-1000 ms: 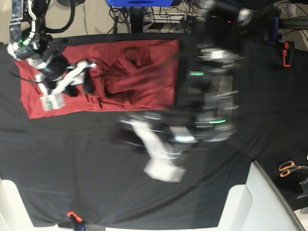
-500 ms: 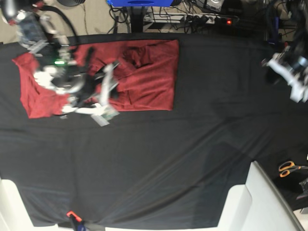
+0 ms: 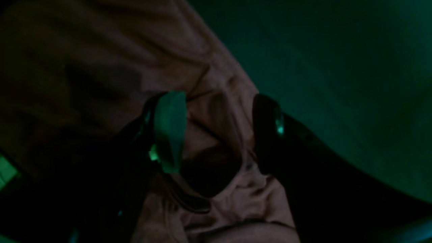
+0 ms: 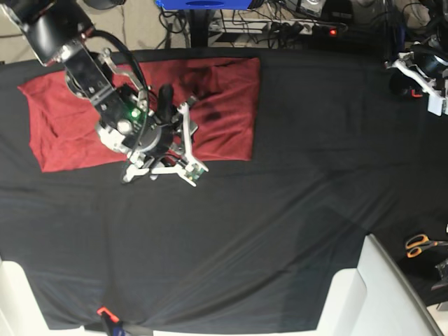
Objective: Fold the T-shirt properly
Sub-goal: 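Press and smooth the folded shirt center with the right gripper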
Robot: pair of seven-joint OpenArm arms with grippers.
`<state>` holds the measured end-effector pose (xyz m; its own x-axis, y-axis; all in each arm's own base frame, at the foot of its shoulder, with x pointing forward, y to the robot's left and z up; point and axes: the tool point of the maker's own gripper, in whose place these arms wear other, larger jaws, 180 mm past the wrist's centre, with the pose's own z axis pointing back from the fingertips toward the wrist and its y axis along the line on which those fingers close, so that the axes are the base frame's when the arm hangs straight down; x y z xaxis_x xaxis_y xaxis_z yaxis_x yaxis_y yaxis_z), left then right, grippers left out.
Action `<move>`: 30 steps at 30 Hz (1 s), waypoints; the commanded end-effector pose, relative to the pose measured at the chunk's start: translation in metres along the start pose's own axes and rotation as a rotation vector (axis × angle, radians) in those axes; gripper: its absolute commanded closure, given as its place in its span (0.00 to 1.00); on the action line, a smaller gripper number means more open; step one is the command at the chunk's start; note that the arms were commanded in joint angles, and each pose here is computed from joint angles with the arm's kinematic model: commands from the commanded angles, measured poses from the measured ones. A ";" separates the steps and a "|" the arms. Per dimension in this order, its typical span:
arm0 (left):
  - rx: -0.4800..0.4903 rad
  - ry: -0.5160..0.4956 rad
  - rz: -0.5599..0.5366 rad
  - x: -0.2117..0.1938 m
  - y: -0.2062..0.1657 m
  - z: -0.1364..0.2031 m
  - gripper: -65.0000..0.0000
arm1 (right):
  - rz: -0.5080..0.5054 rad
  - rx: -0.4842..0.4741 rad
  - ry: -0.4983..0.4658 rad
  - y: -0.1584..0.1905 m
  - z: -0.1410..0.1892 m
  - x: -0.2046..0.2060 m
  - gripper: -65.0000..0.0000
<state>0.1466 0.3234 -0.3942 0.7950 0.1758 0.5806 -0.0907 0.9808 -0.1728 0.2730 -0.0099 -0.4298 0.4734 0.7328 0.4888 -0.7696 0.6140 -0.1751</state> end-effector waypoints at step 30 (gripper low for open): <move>-0.006 -0.013 0.069 0.002 0.013 -0.013 1.00 | -0.021 -0.006 0.015 -0.015 -0.017 0.003 0.85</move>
<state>0.1502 0.3296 -0.4142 0.7942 0.2552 0.5515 -0.1517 0.9621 -0.2267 0.2837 -0.0148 -0.4501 0.5113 0.7324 0.4496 -0.7624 0.6281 -0.1561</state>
